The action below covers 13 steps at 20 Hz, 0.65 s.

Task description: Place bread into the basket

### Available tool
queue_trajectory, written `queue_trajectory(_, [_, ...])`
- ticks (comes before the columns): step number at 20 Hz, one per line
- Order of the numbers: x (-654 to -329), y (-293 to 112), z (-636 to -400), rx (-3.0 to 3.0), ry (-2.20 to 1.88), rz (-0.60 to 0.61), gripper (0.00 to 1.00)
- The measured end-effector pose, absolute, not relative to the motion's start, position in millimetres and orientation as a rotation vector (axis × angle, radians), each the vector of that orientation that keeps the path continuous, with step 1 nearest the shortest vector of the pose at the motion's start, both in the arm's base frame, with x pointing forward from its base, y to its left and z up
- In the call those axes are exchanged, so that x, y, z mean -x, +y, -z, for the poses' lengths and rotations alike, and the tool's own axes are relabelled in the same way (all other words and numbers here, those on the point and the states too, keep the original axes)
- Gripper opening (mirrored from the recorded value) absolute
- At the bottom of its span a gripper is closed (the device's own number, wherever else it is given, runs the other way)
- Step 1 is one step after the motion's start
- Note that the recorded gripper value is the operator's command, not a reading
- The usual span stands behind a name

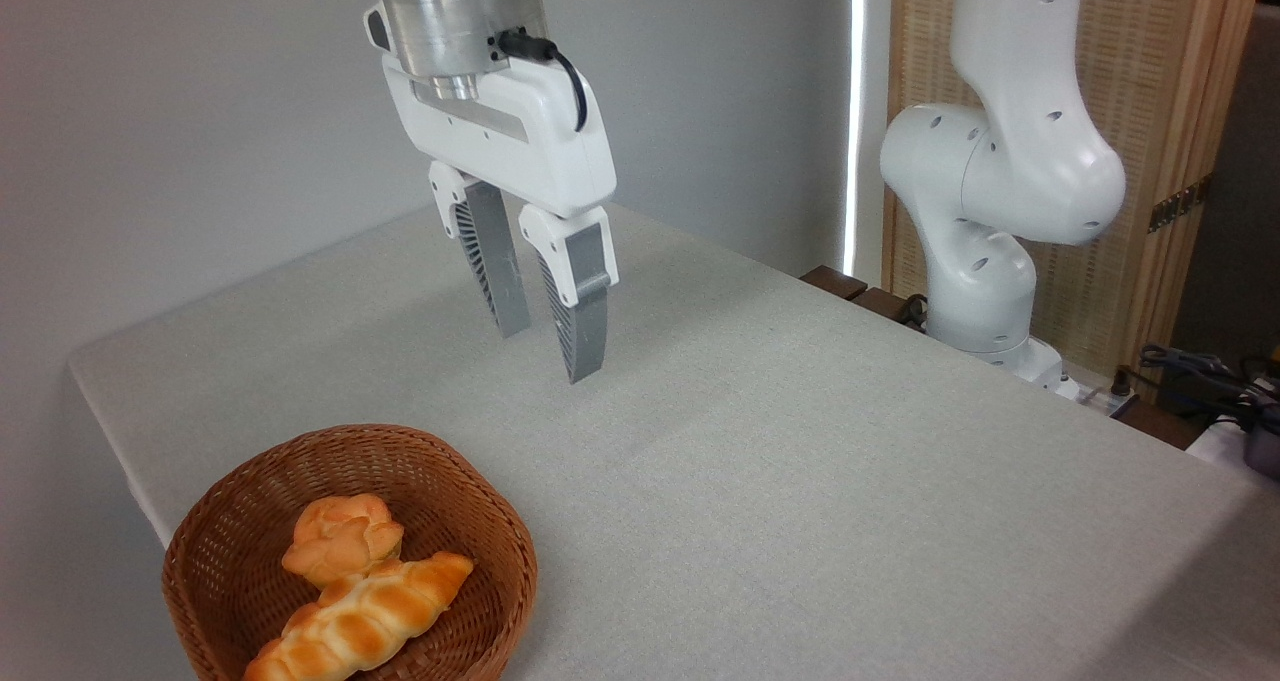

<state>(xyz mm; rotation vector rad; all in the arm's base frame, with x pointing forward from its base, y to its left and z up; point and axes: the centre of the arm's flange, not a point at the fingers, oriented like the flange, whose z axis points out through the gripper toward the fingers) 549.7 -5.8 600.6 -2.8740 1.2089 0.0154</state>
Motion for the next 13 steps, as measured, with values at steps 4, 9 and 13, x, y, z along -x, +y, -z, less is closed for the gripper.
queue_trajectory(4, [-548.7,-4.1,-602.0,2.875,1.206,-0.014,1.00])
queue_trajectory(9, [-546.8,-5.2,-610.7,2.868,1.207,0.010,1.00])
queue_trajectory(13, [-546.5,-7.6,-611.6,2.865,1.213,0.013,1.00])
